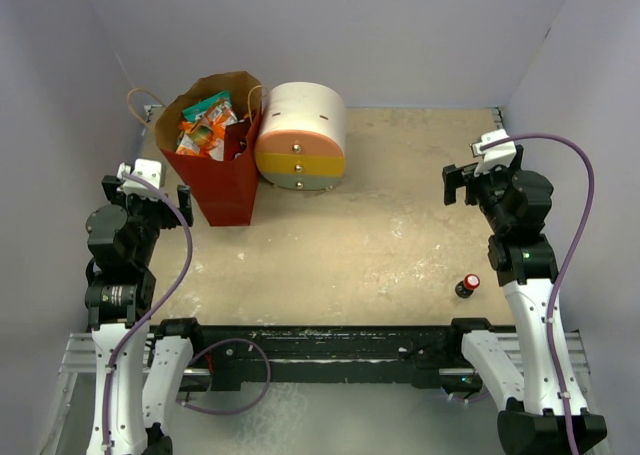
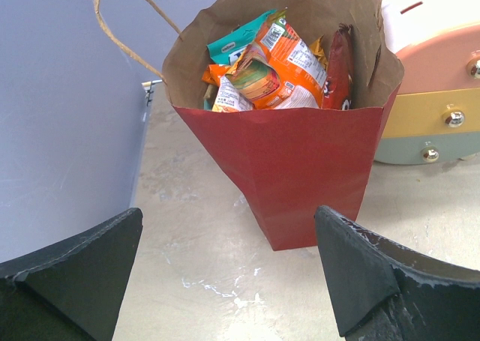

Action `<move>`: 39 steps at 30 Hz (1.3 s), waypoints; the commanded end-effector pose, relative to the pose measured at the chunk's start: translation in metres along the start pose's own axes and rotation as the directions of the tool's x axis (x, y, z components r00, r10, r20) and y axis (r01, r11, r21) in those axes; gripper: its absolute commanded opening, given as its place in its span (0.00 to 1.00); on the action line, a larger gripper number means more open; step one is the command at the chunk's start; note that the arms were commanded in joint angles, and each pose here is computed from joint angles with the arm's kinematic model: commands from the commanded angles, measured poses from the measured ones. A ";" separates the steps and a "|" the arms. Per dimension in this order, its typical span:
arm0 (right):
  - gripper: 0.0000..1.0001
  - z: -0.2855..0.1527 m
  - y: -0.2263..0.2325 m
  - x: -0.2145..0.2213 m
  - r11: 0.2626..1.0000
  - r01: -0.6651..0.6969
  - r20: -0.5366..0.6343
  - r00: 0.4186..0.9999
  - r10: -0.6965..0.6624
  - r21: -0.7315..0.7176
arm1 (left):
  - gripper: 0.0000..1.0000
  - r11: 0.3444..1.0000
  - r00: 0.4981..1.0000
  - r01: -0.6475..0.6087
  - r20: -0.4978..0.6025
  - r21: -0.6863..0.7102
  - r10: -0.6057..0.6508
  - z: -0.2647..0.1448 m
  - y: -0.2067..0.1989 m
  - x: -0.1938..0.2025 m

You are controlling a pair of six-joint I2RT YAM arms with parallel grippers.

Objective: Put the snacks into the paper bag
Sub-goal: Reset both arms

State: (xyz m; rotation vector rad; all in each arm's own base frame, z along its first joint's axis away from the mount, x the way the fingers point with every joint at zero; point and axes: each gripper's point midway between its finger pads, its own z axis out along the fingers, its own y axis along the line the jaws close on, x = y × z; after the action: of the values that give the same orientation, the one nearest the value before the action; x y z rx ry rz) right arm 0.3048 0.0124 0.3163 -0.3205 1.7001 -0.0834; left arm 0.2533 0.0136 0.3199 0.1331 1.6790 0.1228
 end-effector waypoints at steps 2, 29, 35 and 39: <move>1.00 -0.004 -0.005 -0.020 1.000 0.017 0.057 0.998 -0.018 0.009 | 0.99 1.000 0.999 -0.014 0.048 -0.014 0.015 0.001 0.004 -0.010; 1.00 -0.004 -0.028 -0.021 0.989 -0.020 0.058 0.998 0.011 0.145 | 0.99 0.996 0.999 0.000 0.046 -0.085 0.004 0.003 0.016 -0.010; 1.00 -0.004 -0.030 -0.021 0.988 -0.024 0.059 0.998 0.015 0.156 | 0.99 0.981 0.999 0.020 0.048 -0.194 -0.011 0.000 0.035 -0.011; 1.00 -0.003 -0.022 -0.020 0.994 -0.014 0.058 0.998 0.008 0.108 | 0.99 0.987 0.999 0.018 0.048 -0.159 -0.011 0.002 0.029 -0.010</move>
State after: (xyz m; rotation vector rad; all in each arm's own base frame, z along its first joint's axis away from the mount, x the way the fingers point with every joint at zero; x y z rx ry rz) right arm 0.3063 -0.0058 0.3199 -0.2324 1.7020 -0.1682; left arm 0.2537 0.0365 0.3213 0.0336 1.6711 0.2317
